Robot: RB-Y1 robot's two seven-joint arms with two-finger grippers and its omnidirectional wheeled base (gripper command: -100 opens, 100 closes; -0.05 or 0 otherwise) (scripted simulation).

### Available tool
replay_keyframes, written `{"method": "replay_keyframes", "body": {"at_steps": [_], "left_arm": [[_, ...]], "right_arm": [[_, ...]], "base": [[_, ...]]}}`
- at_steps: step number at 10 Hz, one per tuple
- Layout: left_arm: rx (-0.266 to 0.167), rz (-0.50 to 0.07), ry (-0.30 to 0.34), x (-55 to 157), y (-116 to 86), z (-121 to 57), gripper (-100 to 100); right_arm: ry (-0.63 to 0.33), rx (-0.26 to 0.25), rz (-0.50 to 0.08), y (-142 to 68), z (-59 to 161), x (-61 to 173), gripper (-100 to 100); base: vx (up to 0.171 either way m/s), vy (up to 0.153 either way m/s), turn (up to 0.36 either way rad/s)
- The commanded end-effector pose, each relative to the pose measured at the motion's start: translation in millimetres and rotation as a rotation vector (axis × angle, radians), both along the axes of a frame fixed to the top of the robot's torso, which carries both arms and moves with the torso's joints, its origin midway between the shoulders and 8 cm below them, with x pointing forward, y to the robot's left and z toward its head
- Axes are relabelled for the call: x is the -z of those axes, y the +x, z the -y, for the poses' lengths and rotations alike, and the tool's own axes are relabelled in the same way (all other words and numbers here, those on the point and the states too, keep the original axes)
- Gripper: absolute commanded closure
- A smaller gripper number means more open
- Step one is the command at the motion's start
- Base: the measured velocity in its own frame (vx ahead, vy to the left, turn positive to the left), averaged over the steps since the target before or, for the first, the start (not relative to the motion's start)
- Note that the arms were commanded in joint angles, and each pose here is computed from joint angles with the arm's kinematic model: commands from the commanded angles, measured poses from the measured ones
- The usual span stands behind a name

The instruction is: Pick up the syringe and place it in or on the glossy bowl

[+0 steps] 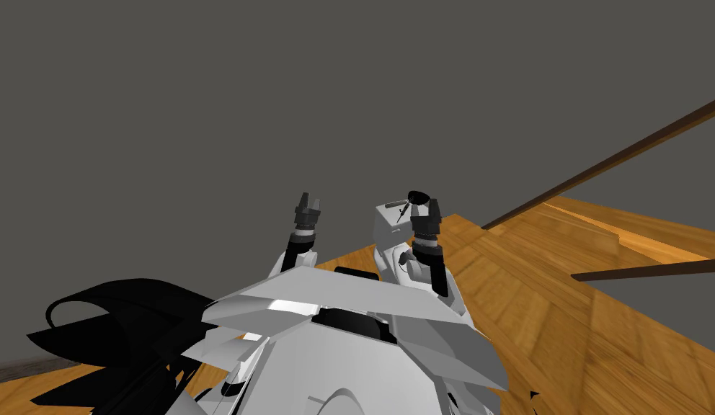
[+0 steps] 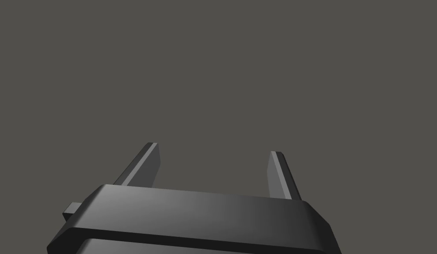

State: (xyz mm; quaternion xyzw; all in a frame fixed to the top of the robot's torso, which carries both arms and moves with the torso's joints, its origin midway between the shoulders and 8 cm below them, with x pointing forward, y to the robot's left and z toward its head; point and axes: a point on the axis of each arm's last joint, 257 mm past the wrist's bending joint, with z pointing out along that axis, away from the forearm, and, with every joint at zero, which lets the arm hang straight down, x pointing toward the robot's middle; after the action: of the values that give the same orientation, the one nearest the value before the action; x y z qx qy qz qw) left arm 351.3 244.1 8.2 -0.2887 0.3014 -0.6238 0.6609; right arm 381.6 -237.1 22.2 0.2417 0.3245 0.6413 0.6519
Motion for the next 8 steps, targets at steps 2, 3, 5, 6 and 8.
{"method": "replay_keyframes", "body": {"at_steps": [2, 3, 5, 6, 8], "left_arm": [[0.0, 0.0, 0.0, 0, 0, 0.0, 0], [0.0, 0.0, 0.0, 0, 0, 0.0, 0], [0.0, 0.0, 0.0, 0, 0, 0.0, 0], [0.0, 0.0, 0.0, 0, 0, 0.0, 0], [0.0, 0.0, 0.0, 0, 0, 0.0, 0]], "right_arm": [[-0.017, -0.033, -0.031, 13, -11, 17, -100], [-0.034, -0.064, -0.046, 22, -22, 26, -100], [-0.055, -0.094, -0.068, 32, -32, 38, -100], [-0.055, -0.091, -0.085, 35, -31, 46, -100], [-0.078, -0.119, -0.113, 46, -41, 61, -100]], "base": [[-0.067, 0.054, 0.017], [-0.08, 0.063, 0.024], [-0.079, 0.066, 0.017], [-0.066, 0.05, 0.012], [-0.079, 0.048, 0.02]]}}
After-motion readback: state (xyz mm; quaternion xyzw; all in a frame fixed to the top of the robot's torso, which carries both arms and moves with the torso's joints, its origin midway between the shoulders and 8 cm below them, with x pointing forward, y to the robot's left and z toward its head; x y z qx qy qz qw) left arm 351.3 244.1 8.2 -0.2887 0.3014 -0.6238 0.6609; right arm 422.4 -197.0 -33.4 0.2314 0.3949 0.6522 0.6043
